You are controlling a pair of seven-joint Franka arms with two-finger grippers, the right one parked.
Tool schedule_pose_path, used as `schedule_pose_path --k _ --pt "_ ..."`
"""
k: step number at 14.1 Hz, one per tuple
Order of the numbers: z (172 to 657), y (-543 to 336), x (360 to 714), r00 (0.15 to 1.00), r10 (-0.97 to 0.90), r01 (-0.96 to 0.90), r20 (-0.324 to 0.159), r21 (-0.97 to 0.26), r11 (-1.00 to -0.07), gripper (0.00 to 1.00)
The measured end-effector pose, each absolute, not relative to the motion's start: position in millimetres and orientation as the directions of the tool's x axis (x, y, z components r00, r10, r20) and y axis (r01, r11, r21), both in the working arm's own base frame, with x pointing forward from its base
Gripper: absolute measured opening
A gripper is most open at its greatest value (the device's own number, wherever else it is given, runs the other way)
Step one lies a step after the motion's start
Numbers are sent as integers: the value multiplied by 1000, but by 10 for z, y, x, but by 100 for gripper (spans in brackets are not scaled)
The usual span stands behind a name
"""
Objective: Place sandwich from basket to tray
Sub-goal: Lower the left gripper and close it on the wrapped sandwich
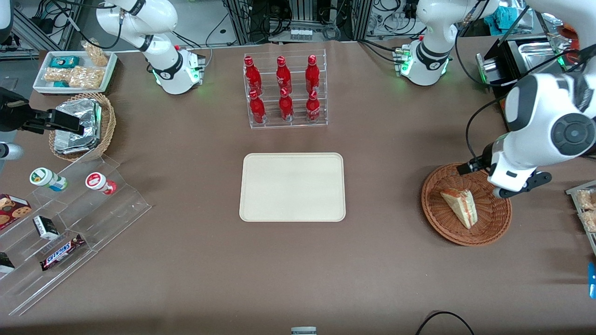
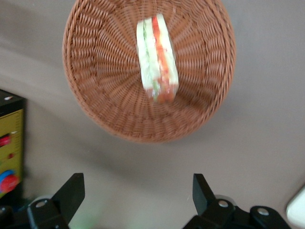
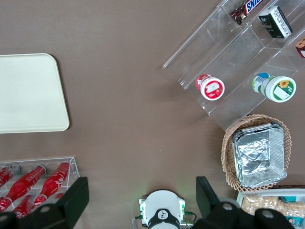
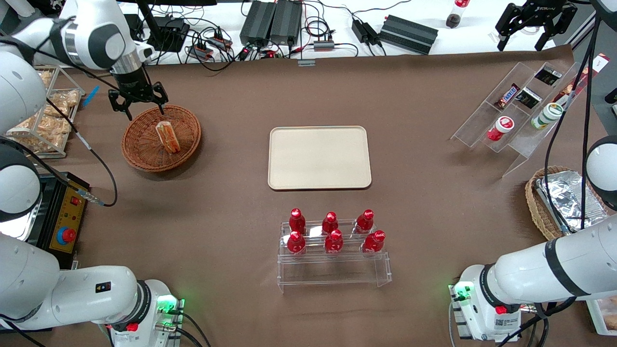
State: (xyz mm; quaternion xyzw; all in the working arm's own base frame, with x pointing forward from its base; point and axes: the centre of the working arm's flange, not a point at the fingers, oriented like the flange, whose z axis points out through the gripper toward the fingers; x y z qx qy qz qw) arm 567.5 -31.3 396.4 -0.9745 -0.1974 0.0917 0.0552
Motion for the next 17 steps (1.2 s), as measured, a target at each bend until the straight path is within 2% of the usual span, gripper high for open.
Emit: schedule_pose_path --k 3,6,17 --pt "3583 -264 5622 892 442 432 -94 -112 -895 100" --pt "3347 -165 5651 887 457 451 -67 -89 -888 100" --pt "2698 -64 5841 881 473 472 -12 -26 -881 100"
